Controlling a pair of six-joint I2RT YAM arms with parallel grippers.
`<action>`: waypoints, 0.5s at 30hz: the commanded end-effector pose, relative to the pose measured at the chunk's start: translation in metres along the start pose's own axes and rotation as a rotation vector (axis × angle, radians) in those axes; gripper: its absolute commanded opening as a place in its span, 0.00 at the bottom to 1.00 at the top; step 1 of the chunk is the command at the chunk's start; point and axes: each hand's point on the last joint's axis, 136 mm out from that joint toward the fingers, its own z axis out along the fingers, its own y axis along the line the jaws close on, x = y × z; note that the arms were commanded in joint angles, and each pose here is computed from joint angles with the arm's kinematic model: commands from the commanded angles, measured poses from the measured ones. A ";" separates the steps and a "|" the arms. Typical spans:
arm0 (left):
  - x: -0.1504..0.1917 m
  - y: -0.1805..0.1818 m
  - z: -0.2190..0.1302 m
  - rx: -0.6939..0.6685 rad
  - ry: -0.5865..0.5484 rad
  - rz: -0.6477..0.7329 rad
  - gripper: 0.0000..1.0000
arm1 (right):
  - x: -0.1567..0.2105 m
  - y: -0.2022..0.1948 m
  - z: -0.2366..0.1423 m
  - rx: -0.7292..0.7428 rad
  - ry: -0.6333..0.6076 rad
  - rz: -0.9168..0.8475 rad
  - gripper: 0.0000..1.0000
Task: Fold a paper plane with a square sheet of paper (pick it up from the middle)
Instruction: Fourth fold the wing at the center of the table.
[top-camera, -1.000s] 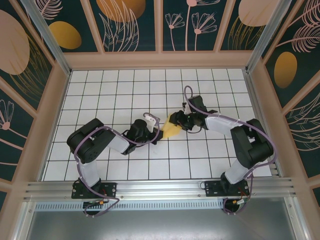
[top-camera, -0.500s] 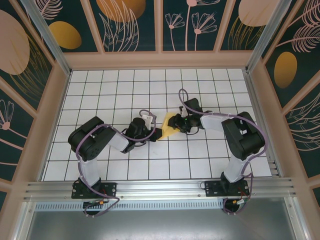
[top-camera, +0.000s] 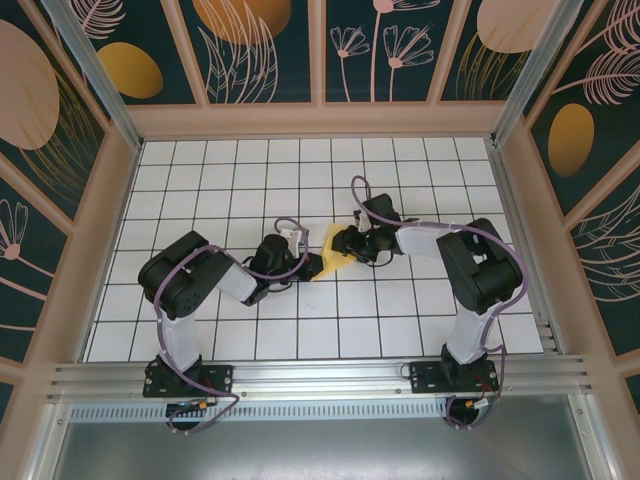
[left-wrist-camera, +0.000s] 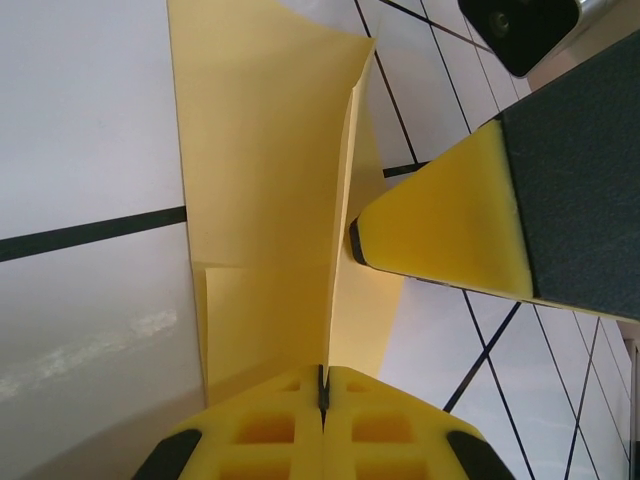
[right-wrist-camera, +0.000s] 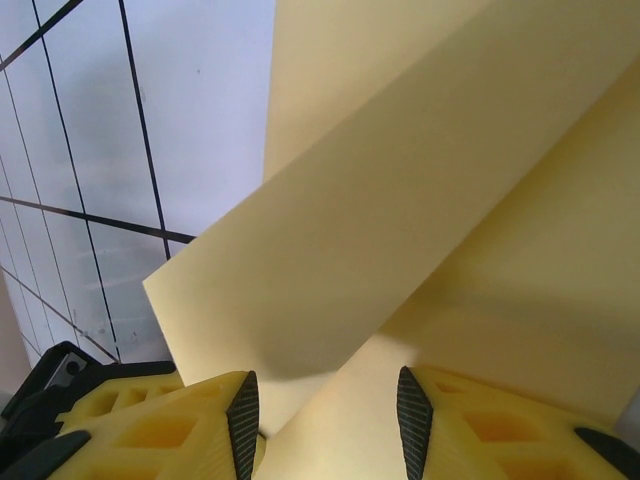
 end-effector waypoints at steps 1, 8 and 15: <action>0.000 0.002 0.001 0.015 0.000 -0.025 0.00 | -0.003 0.006 0.006 -0.010 0.007 -0.039 0.44; 0.000 0.001 0.000 0.014 0.008 -0.028 0.00 | 0.004 -0.019 0.016 0.121 0.023 -0.012 0.45; -0.008 -0.002 -0.009 -0.011 0.001 -0.029 0.19 | 0.015 -0.055 0.021 0.309 0.050 0.046 0.45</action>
